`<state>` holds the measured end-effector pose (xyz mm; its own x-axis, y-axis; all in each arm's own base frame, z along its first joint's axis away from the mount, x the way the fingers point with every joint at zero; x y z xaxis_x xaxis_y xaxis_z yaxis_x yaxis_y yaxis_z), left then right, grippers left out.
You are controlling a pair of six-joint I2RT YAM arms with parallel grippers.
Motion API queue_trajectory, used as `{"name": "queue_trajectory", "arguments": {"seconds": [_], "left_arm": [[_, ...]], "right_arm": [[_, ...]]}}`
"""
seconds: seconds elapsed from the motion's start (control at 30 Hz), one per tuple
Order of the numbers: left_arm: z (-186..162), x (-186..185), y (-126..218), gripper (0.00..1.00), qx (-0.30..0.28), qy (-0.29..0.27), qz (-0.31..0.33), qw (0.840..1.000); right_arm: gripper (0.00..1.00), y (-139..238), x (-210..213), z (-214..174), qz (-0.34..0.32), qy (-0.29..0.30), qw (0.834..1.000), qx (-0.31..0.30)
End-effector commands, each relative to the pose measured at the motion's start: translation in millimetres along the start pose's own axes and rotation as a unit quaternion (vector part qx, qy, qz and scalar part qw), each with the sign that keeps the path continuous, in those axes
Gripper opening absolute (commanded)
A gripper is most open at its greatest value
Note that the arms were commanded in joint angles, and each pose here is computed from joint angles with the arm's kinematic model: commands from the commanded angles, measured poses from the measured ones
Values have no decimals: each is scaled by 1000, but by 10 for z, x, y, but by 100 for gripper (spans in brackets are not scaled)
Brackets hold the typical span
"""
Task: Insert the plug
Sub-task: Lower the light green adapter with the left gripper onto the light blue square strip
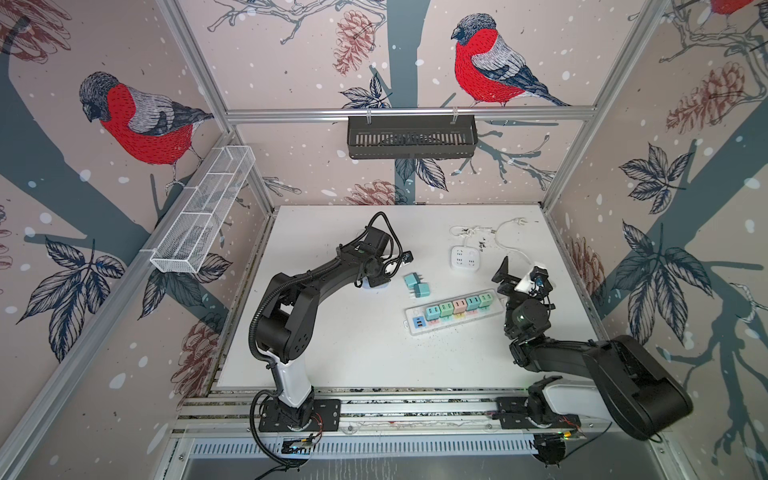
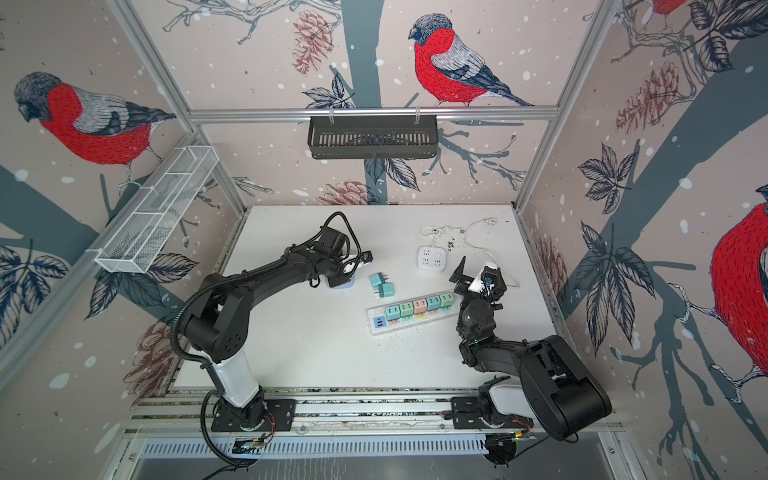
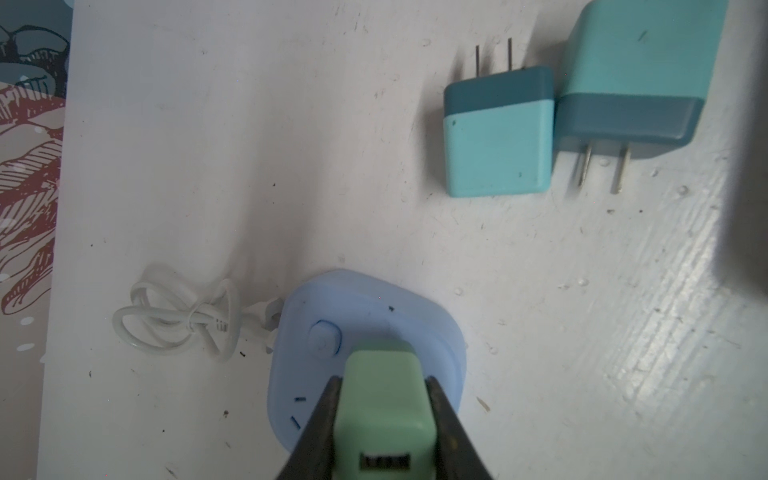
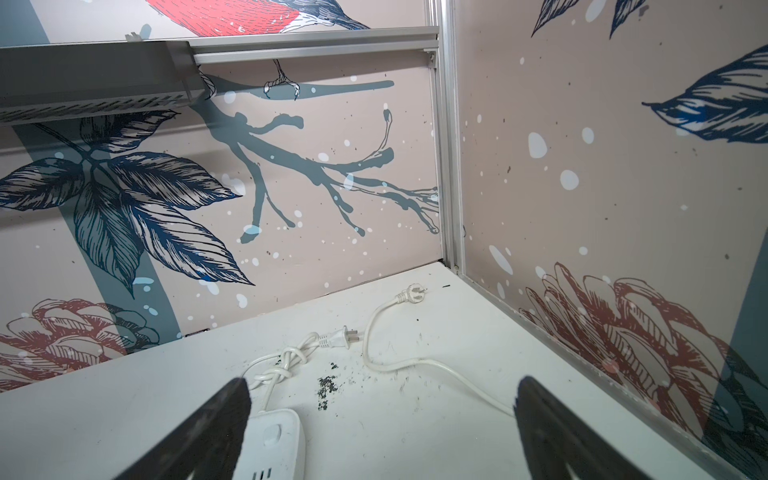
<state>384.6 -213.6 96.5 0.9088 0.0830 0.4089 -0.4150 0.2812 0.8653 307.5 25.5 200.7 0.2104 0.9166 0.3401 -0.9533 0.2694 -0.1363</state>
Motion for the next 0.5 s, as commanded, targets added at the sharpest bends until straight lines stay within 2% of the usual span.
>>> {"name": "queue_trajectory", "arguments": {"seconds": [0.0,0.17,0.27,0.47], "left_arm": [[-26,-100,0,0,-7,-11,-57,998],[-28,-184,-104,0,-6,-38,-104,994],[-12,-214,-164,0,-16,-50,-110,993],[242,-153,-66,0,-91,-65,-99,989]], "right_arm": [[100,-28,31,49,4,-15,1000,-7],[100,5,-6,59,5,-22,1000,-11],[100,1,-15,62,5,-24,1000,-10],[100,1,-18,66,6,-26,1000,-10]]}}
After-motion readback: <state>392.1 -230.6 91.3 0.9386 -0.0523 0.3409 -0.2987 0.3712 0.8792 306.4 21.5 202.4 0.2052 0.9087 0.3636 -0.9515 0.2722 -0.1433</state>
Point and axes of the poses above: each gripper's point midway between its finger pads, its own y axis back along the fingers, its own x axis along the line the jaws close on, z = x × y, the point moved 2 cm from there along y, back along the fingers, and after that the axes turned 12 degrees about -y, right-handed, at the moved point
